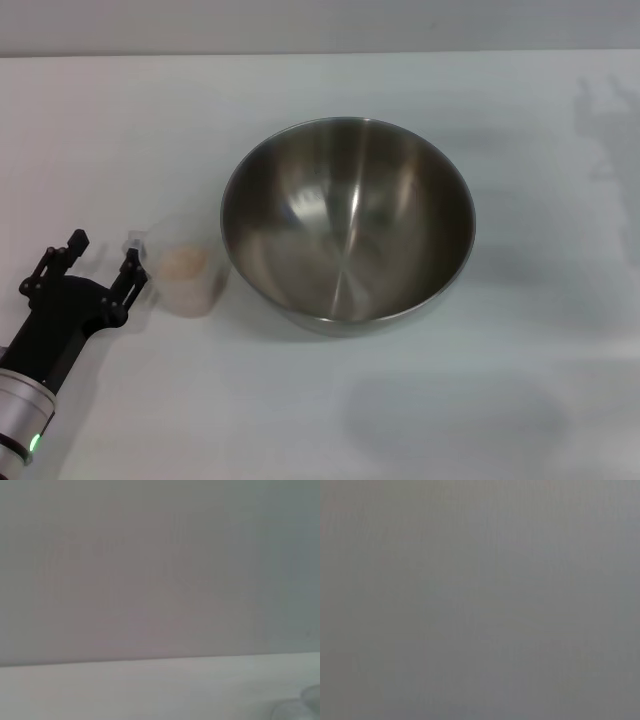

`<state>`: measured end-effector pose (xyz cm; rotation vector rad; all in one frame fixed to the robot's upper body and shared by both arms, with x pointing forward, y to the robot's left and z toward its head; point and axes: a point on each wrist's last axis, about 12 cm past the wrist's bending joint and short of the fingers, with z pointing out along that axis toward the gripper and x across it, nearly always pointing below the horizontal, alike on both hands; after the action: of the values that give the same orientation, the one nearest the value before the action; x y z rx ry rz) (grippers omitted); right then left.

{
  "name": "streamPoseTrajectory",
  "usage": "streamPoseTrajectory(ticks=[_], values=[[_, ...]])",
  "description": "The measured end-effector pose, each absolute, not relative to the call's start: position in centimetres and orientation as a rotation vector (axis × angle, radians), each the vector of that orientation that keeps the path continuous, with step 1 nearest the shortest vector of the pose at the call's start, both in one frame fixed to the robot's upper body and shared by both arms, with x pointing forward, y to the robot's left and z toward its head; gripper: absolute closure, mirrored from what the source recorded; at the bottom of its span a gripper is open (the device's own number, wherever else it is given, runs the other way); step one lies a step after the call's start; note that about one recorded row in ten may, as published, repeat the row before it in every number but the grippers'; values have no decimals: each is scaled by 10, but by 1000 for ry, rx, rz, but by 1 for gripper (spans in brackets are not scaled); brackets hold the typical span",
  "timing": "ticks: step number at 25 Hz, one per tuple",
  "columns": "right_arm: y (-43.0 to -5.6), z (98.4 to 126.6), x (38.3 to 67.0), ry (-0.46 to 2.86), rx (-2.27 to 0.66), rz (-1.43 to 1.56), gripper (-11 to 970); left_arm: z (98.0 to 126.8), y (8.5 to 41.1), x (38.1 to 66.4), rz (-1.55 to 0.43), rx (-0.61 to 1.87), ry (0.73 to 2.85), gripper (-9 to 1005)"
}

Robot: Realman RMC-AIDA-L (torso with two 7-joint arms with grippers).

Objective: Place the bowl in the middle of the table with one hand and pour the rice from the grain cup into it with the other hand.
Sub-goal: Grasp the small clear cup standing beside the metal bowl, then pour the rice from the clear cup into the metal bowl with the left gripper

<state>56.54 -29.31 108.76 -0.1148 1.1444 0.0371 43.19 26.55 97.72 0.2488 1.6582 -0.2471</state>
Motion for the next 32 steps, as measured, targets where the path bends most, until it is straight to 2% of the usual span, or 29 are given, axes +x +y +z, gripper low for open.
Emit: streamPoseTrajectory(ticks=[1,11,22,29,32], values=[[-292,1088,566,1144,-115,39,542,976,266,433,-245,240,1668,182],[-292,1088,566,1143,-115,40,536,978,260,435,-276,218,1663,519],[-292,1088,566,1145,-117,39,528,982,255,439,-292,203,1645,962],[-292,1087,566,1146,-121,41,523,997,256,444,-250,158,1528,965],[-291,1088,566,1142,-121,44,521,1016,253,461,-177,219,1388,967]])
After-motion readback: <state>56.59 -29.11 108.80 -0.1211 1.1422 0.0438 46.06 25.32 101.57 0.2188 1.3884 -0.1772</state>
